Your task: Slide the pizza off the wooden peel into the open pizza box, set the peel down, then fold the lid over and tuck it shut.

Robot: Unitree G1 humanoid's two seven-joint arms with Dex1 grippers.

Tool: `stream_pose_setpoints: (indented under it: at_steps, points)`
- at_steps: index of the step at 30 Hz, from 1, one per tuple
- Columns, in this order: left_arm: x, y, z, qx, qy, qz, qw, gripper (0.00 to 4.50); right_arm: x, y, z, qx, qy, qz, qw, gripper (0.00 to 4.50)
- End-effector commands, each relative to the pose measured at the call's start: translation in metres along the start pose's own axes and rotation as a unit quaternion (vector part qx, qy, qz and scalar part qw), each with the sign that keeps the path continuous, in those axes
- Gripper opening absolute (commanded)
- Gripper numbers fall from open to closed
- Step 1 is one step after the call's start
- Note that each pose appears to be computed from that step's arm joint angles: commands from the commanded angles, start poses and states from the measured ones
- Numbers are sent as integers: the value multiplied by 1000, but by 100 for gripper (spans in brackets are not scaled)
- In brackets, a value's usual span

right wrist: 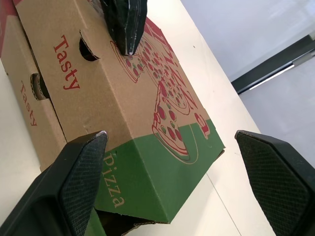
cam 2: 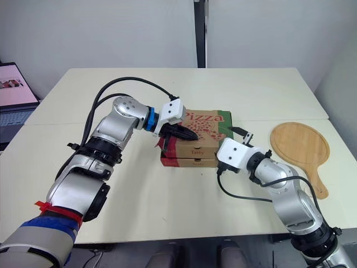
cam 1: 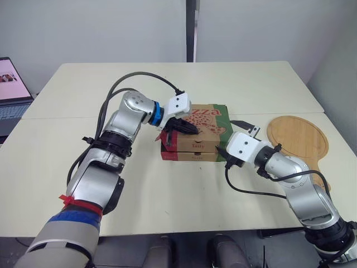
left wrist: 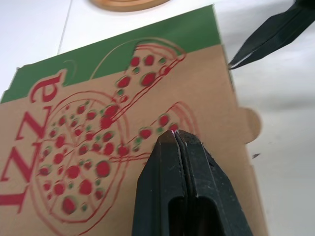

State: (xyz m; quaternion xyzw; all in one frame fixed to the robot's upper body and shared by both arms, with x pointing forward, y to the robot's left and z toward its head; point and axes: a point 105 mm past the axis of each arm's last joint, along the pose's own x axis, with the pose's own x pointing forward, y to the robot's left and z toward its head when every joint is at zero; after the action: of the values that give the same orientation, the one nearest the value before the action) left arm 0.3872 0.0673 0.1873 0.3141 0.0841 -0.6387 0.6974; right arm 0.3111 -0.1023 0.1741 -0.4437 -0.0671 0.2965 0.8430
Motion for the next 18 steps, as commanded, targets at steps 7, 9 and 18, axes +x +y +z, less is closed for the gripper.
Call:
stream_pose_setpoints:
  at_steps: [7, 9, 18]
  points:
    - [-1, -4, 4, 15, -5, -19, 1000, 0, 5, -8, -2, -42, 6, -31, 999, 446]
    - [-1, -5, 5, 15, -6, -22, 1000, 0, 6, -9, -2, -50, 7, -38, 998, 446]
    - [1, -9, 3, 14, -5, -32, 999, 0, 6, -21, 5, -127, -8, -88, 988, 446]
